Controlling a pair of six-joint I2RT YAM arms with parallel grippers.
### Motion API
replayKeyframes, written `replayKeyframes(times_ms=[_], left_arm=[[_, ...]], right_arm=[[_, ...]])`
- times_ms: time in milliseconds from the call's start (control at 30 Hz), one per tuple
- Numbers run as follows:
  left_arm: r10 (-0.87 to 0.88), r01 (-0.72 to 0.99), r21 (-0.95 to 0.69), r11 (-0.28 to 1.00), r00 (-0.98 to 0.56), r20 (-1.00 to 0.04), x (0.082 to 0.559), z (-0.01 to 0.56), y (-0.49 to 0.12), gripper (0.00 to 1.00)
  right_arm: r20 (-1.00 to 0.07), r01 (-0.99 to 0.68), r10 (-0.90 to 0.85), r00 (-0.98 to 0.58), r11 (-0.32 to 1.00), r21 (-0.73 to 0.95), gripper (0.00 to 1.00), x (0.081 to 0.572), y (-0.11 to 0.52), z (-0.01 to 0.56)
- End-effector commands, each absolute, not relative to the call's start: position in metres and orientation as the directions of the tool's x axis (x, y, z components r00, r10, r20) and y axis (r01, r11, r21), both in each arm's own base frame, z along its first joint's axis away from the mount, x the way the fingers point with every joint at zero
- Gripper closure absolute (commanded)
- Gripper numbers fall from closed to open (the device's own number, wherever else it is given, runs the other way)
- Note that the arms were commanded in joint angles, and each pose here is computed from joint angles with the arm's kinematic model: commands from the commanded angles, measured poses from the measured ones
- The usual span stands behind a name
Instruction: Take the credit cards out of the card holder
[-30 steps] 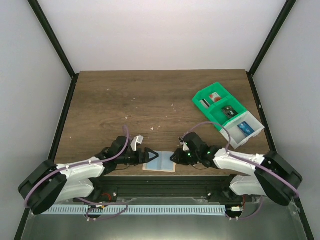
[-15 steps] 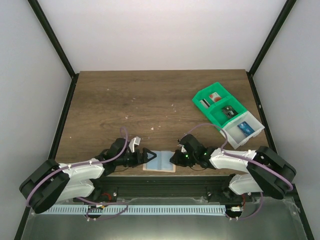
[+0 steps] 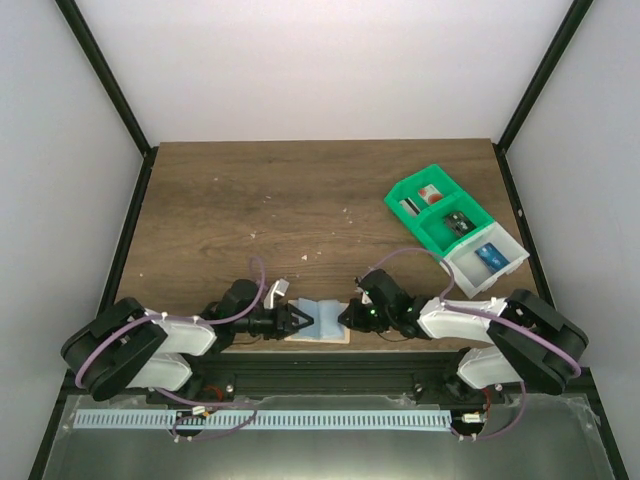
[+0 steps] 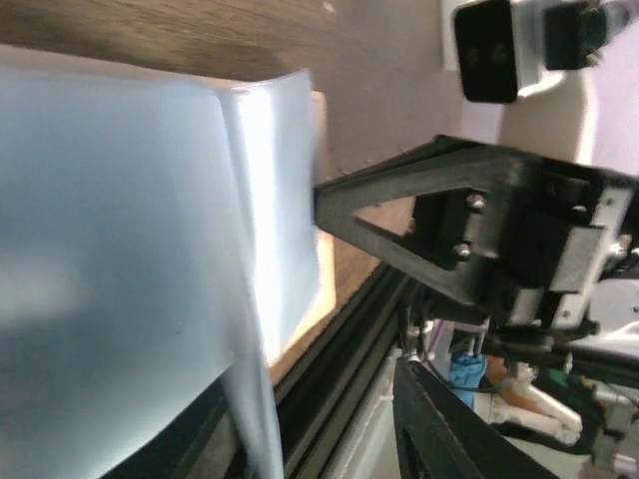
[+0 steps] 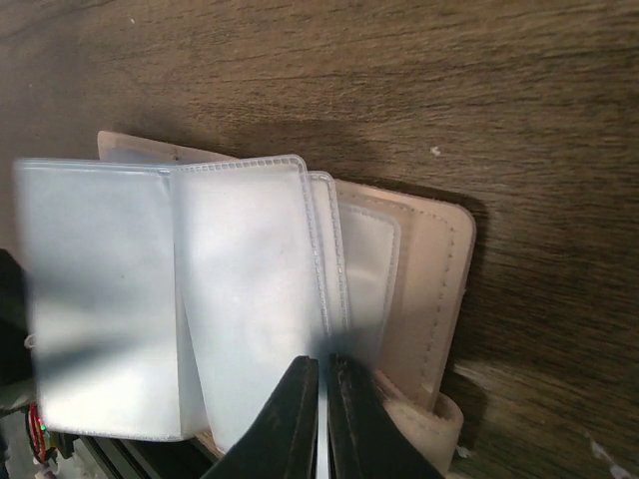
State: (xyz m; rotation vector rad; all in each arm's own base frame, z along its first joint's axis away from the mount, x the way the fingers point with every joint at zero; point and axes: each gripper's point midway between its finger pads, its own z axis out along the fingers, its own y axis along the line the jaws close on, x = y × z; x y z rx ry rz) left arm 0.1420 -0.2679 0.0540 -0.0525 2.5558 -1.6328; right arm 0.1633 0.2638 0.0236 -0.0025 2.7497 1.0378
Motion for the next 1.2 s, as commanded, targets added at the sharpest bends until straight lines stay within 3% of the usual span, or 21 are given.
replayKeyframes(times_ms=[0,233,333,367,467,700,800,1000,1167], left_arm=[[-0.046,0.107,-0.94,0.323,-0.991,-0.129,0.141,0.082,-0.283,0.67],[-0.056,0.107,-0.922,0.373,-0.989,-0.137,0.146,0.074,-0.281,0.84],[-0.09,0.095,-0.896,0.434,-0.985,-0.149,0.152,0.067,-0.275,0.85],[-0.109,0.085,-0.879,0.47,-0.982,-0.153,0.156,0.063,-0.27,0.8],[-0.168,0.075,-0.809,0.583,-0.963,-0.211,0.17,0.058,-0.255,0.48],[-0.255,0.156,-0.714,0.683,-0.865,-0.433,0.202,0.108,-0.229,0.25],[-0.286,0.175,-0.681,0.711,-0.813,-0.507,0.211,0.131,-0.218,0.02],[-0.306,0.206,-0.611,0.764,-0.718,-0.625,0.223,0.187,-0.198,0.0],[-0.29,0.318,-0.587,0.745,-0.637,-0.714,0.222,0.251,-0.197,0.0]], right_arm=[[-0.134,-0.006,0.082,-0.988,0.833,0.554,0.94,0.147,0.235,-0.013],[-0.144,-0.007,0.086,-0.986,0.834,0.552,0.95,0.147,0.233,-0.014],[-0.174,-0.028,0.081,-0.981,0.837,0.547,0.95,0.153,0.234,-0.009],[-0.193,-0.04,0.079,-0.978,0.838,0.545,0.95,0.156,0.235,-0.006],[-0.257,-0.061,0.09,-0.962,0.85,0.524,0.93,0.168,0.234,0.0],[-0.438,-0.112,0.133,-0.889,0.864,0.49,0.87,0.198,0.227,0.048],[-0.533,-0.12,0.197,-0.823,0.857,0.501,0.83,0.21,0.217,0.08],[-0.68,-0.195,0.244,-0.692,0.844,0.5,0.61,0.221,0.202,0.155],[-0.761,-0.215,0.255,-0.596,0.863,0.458,0.48,0.224,0.181,0.211]])
